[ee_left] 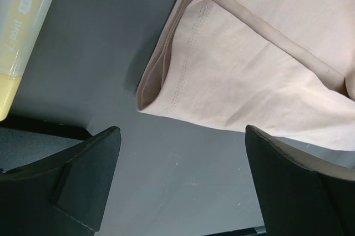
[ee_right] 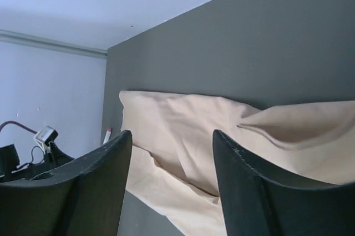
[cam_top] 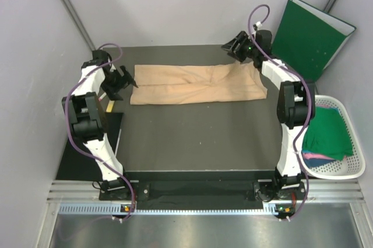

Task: Fold and stack the t-shirts
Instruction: Fold the other side of the tshirt into a rectangle, then rotate the tshirt 85 degrees

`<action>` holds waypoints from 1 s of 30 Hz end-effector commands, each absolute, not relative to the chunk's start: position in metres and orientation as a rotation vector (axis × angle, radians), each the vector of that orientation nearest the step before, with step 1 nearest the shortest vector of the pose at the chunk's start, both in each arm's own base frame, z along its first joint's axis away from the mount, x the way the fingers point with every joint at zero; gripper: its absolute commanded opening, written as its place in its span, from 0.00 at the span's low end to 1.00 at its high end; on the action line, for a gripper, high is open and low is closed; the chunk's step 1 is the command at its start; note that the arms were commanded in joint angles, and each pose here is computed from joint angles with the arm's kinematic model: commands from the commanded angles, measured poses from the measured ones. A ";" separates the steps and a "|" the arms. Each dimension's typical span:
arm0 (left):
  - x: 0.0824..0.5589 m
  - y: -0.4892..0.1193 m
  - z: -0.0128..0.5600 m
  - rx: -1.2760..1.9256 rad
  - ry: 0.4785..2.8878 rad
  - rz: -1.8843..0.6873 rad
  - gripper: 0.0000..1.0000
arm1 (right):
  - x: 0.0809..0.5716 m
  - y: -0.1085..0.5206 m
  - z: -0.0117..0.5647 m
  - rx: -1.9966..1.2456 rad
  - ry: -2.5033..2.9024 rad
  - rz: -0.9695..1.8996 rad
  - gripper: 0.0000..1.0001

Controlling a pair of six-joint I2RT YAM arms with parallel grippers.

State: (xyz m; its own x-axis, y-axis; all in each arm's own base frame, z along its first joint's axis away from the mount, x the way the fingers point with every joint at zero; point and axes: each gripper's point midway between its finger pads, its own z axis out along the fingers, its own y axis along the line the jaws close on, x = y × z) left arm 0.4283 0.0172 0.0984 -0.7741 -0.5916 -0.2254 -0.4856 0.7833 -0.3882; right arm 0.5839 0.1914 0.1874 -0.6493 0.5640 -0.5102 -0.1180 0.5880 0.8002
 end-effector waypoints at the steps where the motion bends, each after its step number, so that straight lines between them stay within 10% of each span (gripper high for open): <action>1: 0.441 0.016 0.115 -0.746 2.567 -0.472 0.98 | 0.565 0.198 0.216 0.284 1.949 1.121 0.65; 8: 0.475 0.019 0.117 -0.735 2.499 -0.505 0.97 | 0.470 0.166 0.178 0.417 2.157 0.943 1.00; 18: 0.542 0.028 0.086 -0.748 2.469 -0.537 0.93 | 0.365 0.140 0.131 0.760 2.229 0.923 1.00; 30: 0.568 0.020 0.057 -0.728 2.482 -0.593 0.92 | 0.382 0.149 0.072 1.025 2.257 0.976 0.98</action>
